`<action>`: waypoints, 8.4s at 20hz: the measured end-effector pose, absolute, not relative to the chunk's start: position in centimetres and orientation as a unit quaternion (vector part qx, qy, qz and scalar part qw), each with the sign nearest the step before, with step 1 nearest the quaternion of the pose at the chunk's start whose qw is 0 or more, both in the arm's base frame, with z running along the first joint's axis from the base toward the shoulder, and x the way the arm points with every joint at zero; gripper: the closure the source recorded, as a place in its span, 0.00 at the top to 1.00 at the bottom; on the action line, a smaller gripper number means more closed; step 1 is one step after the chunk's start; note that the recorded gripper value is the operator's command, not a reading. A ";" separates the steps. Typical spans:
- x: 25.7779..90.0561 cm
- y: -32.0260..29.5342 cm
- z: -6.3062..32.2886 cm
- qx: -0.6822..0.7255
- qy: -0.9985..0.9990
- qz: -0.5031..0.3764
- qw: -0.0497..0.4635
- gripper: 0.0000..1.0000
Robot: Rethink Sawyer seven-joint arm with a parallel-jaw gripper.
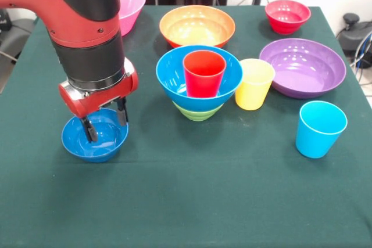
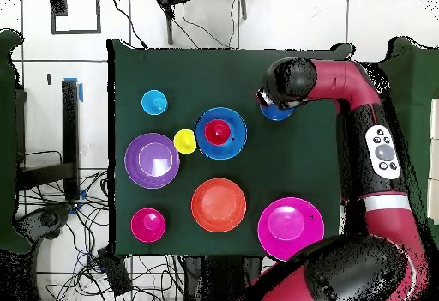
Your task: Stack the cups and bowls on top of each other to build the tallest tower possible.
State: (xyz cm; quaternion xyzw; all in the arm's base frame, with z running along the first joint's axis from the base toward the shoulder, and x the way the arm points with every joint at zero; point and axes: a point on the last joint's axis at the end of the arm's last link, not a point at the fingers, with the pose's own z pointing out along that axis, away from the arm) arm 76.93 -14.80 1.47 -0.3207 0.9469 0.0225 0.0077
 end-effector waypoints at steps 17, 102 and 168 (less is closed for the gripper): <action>75.8 -15.1 0.8 -0.323 0.946 0.021 -0.007 1.00; 72.0 -13.2 -3.4 -0.352 0.935 0.030 -0.029 1.00; 70.9 -12.4 -5.4 -0.355 0.933 0.041 -0.040 1.00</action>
